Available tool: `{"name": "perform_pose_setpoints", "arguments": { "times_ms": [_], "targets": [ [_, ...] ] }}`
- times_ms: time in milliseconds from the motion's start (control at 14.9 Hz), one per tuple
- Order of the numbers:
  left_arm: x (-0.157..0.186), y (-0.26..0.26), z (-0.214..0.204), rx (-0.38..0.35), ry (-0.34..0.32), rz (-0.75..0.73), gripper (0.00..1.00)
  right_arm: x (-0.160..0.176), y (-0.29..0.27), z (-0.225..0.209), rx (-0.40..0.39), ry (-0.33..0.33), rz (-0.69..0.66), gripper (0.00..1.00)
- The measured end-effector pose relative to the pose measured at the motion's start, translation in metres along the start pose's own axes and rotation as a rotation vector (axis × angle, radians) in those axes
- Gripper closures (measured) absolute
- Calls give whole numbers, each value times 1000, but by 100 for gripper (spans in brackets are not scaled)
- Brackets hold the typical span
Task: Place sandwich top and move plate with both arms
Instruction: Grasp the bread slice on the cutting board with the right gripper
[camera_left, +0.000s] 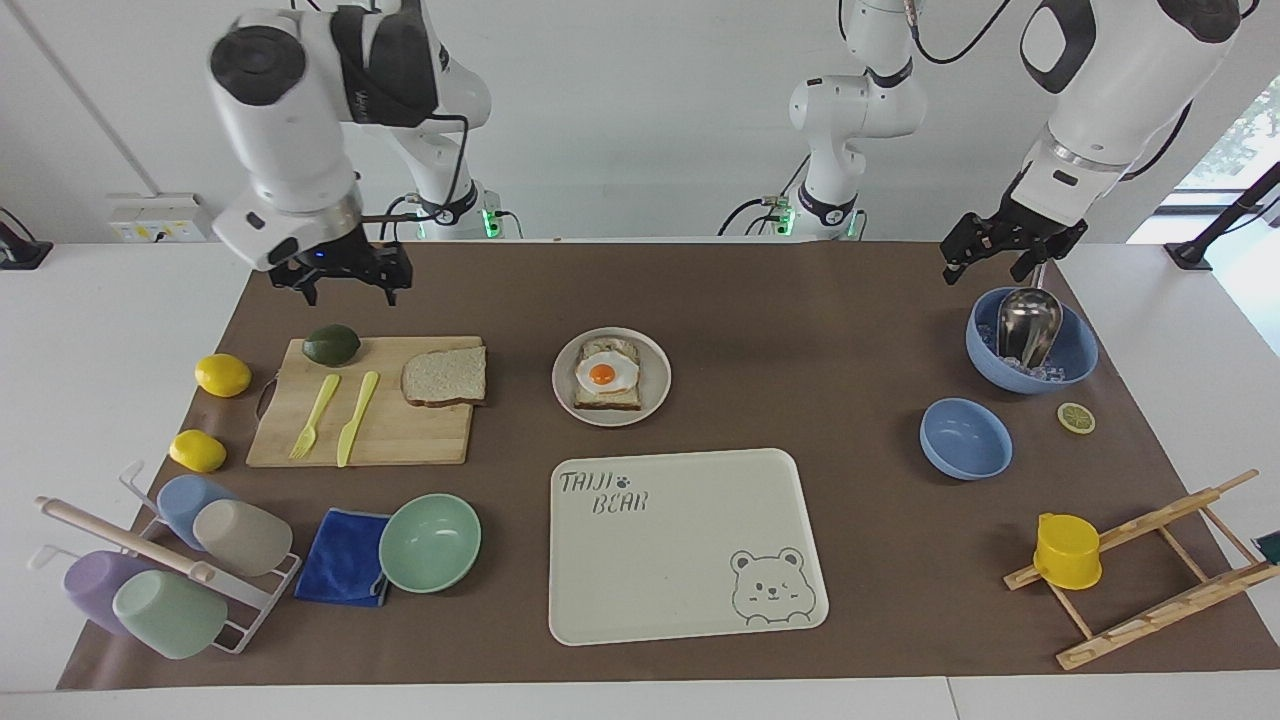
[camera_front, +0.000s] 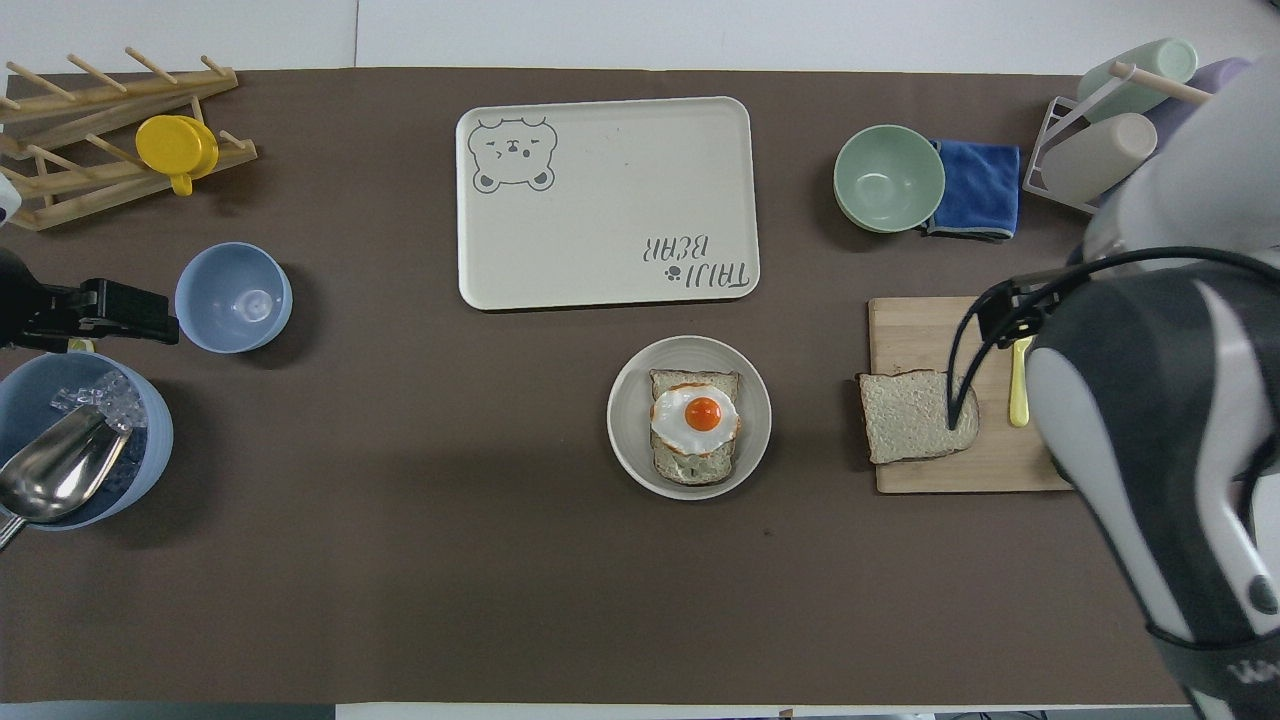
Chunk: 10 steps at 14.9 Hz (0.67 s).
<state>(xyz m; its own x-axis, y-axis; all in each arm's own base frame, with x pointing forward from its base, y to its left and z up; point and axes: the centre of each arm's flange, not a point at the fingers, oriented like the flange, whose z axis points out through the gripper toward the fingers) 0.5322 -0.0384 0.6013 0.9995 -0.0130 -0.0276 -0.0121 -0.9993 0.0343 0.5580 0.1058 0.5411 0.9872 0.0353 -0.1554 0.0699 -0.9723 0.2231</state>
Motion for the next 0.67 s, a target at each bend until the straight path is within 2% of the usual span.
{"name": "perform_pose_setpoints", "arguments": {
  "times_ms": [201,402,536,669],
  "targets": [
    [0,0,0,0,0,0,0,13,-73,37,-69,-35,63,0],
    [0,0,0,0,0,0,0,27,-105,89,-156,-69,132,0],
    [0,0,0,0,0,0,0,27,-133,124,-243,-88,175,0],
    [0,0,0,0,0,0,0,27,-151,149,-296,-99,198,0]
  ]
}}
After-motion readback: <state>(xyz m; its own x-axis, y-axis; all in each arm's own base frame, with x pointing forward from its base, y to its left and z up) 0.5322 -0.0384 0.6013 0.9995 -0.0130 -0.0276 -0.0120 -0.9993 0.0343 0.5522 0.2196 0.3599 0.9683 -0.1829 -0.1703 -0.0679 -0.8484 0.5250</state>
